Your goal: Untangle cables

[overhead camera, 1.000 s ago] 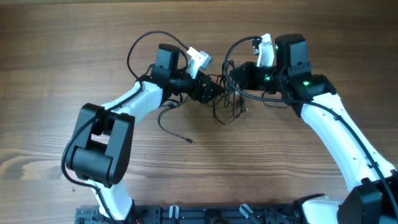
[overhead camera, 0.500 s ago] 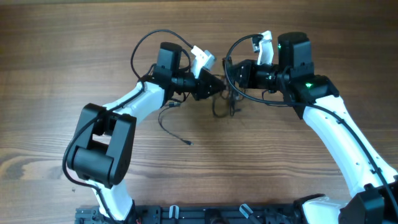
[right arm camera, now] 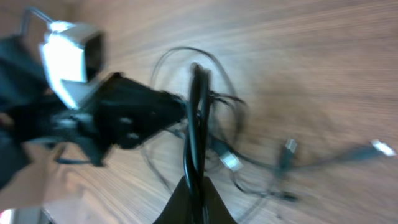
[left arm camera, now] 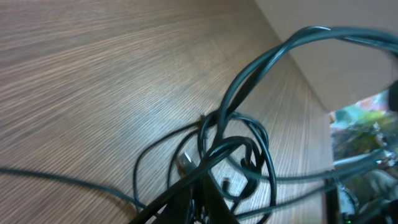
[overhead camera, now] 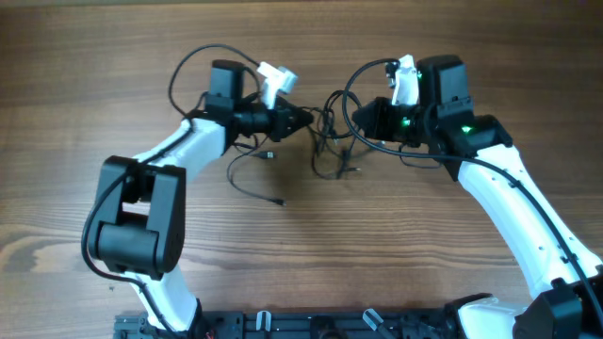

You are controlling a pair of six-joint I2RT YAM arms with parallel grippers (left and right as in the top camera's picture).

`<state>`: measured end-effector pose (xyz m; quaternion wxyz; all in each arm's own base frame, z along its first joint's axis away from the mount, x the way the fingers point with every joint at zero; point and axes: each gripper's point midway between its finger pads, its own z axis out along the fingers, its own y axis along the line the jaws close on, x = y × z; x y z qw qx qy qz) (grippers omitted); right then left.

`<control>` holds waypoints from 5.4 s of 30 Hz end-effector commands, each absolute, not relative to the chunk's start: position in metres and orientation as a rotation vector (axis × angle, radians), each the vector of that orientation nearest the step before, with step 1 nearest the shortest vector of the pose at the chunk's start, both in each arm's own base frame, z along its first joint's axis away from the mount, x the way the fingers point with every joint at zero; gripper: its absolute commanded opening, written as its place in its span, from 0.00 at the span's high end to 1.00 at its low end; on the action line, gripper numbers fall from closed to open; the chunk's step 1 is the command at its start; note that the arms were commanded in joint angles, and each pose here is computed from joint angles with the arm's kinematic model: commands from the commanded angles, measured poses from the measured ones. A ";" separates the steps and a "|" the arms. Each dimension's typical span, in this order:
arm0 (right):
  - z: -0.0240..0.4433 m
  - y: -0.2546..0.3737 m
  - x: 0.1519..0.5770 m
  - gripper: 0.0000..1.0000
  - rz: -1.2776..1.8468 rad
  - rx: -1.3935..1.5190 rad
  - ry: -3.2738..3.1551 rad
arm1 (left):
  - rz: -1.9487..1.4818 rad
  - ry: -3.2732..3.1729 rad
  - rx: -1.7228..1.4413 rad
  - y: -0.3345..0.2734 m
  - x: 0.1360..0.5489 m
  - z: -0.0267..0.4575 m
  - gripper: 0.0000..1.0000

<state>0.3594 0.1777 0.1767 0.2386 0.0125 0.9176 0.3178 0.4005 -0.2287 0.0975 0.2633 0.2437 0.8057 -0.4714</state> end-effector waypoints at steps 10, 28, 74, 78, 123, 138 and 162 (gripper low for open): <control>0.142 0.125 0.375 0.95 0.429 0.184 2.573 | -1.301 2.021 0.540 -0.156 0.408 0.183 0.96; 0.147 0.186 0.365 0.96 0.805 -0.056 2.571 | -1.099 2.048 0.530 -0.148 0.390 0.223 0.43; 0.209 0.189 0.347 0.95 0.776 -0.067 2.423 | -1.145 2.214 0.715 -0.227 0.381 0.132 0.96; 0.194 0.179 0.347 0.95 0.693 -0.026 2.475 | -1.163 2.147 0.678 -0.206 0.385 0.161 0.96; 0.122 0.195 0.371 0.95 0.716 0.016 2.614 | -0.820 2.320 0.508 -0.156 0.386 0.163 0.60; 0.171 0.206 0.360 0.95 0.820 -0.061 2.502 | -0.509 2.454 0.393 -0.177 0.415 0.097 0.61; 0.178 0.218 0.359 0.95 0.854 -0.116 2.467 | -0.696 2.446 0.482 -0.206 0.405 0.088 0.66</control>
